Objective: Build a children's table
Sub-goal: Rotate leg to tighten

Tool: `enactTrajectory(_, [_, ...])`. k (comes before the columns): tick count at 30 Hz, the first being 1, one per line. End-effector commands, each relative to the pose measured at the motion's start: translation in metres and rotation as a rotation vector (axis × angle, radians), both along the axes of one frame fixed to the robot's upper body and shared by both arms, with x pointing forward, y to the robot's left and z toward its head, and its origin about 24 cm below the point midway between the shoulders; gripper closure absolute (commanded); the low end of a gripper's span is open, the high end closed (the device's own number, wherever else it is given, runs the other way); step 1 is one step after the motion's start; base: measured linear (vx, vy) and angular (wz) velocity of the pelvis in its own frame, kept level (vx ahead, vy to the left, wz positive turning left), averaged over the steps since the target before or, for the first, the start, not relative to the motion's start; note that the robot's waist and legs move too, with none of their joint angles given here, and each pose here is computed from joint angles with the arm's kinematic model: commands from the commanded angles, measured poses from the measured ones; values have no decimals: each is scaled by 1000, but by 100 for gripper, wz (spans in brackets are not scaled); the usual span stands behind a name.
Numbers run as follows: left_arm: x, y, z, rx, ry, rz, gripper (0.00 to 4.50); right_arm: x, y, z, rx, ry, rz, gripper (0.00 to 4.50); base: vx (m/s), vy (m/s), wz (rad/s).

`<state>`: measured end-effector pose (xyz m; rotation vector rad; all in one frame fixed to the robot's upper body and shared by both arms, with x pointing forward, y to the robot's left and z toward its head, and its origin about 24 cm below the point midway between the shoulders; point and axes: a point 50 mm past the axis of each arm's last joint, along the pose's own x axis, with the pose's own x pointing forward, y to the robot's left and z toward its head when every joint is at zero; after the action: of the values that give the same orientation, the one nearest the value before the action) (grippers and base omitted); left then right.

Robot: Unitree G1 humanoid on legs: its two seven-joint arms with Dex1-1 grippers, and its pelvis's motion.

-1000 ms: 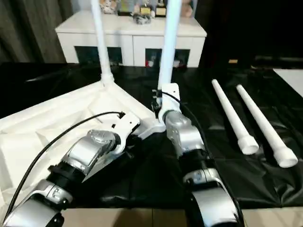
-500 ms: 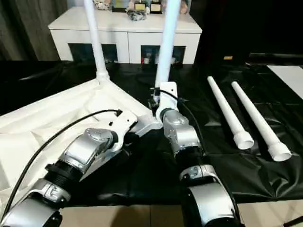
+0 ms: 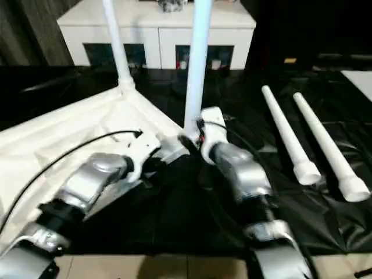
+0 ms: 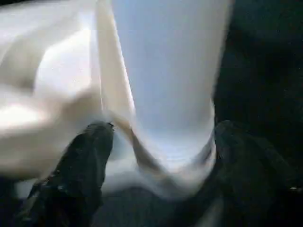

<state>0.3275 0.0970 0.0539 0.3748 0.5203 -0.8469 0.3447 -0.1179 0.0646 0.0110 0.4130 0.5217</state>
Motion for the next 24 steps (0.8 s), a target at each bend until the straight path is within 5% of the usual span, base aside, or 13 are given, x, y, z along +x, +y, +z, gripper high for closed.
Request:
enactTrajectory(1, [-5, 0, -5, 11, 9, -40, 450, -4, 6, 6, 11, -7, 62, 30, 70, -24, -2])
enactTrajectory(7, [-20, 4, -5, -26, 12, -228, 450, -26, -16, 11, 18, -41, 267, 3, 63, -1, -2])
enactTrajectory(9, [-36, 4, 1, -87, 26, -405, 450, -39, -27, 13, -42, -69, 386, 3, 0, 0, 0])
enactTrajectory(24, [-51, 22, 6, -80, 55, -485, 450, -54, -40, 15, -90, -60, 567, 3, 0, 0, 0])
